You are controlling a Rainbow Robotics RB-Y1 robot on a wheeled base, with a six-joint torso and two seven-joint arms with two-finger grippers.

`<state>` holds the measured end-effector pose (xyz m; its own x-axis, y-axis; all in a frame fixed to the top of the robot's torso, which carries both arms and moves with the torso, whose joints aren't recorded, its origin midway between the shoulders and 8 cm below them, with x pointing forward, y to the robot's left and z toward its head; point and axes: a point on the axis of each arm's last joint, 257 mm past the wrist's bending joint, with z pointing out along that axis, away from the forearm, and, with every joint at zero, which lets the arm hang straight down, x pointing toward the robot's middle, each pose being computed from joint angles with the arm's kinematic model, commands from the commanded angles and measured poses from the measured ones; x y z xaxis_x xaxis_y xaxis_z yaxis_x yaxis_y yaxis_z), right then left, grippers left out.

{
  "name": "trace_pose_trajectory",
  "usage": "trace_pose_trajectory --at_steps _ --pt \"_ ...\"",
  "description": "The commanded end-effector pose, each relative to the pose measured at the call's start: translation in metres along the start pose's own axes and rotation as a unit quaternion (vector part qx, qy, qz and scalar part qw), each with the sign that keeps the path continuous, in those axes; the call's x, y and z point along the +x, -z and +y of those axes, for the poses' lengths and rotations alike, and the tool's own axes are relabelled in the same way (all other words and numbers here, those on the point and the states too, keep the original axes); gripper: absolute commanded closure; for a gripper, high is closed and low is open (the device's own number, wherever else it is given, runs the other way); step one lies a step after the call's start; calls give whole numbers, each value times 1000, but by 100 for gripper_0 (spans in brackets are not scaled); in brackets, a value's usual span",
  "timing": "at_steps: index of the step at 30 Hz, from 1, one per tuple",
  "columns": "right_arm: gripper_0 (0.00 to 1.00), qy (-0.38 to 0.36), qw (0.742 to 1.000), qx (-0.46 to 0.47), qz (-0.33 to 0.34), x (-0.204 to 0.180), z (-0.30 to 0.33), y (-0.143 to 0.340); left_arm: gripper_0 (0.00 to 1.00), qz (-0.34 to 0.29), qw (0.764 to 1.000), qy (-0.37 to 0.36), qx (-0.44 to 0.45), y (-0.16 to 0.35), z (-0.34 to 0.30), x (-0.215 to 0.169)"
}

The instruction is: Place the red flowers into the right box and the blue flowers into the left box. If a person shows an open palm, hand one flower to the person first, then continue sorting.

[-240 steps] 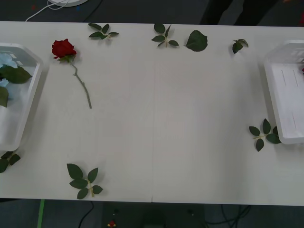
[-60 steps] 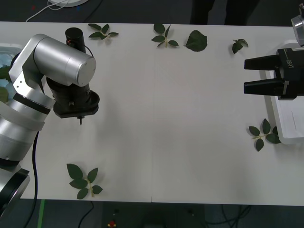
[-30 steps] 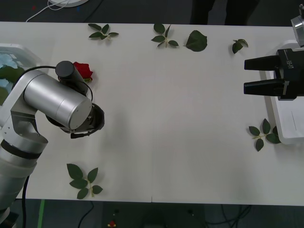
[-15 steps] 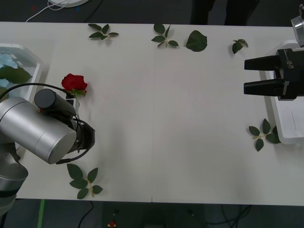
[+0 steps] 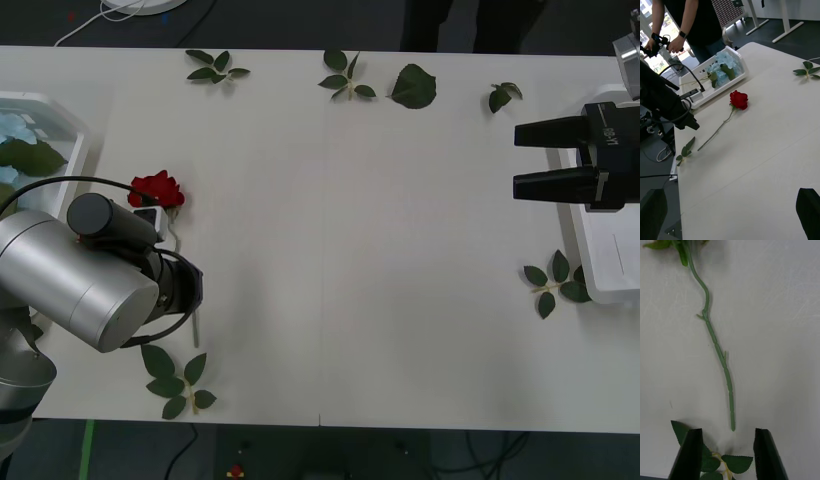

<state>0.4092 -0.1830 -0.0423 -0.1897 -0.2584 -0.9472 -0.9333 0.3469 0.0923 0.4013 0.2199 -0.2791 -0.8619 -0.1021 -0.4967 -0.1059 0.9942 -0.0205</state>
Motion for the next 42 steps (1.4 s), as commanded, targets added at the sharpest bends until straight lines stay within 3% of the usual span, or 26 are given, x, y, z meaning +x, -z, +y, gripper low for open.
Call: trace_pose_trajectory --at_steps 1,10,16,21,30,42 --pt "0 17 1000 -3 6 1 5 4 0 -23 999 -33 -6 10 9 -10" --pt "0 17 1000 -3 6 0 5 3 0 -39 999 -28 0 20 8 -33" --pt "0 17 1000 -3 6 0 5 3 0 -38 999 -6 23 45 2 -80" --pt "0 16 1000 -3 6 1 4 4 0 1 999 22 31 53 1 -121" --pt "0 17 1000 -3 6 1 5 4 0 9 998 62 14 -15 32 -150" --pt "0 16 1000 -2 6 1 4 4 0 9 997 77 -2 -83 32 -135"
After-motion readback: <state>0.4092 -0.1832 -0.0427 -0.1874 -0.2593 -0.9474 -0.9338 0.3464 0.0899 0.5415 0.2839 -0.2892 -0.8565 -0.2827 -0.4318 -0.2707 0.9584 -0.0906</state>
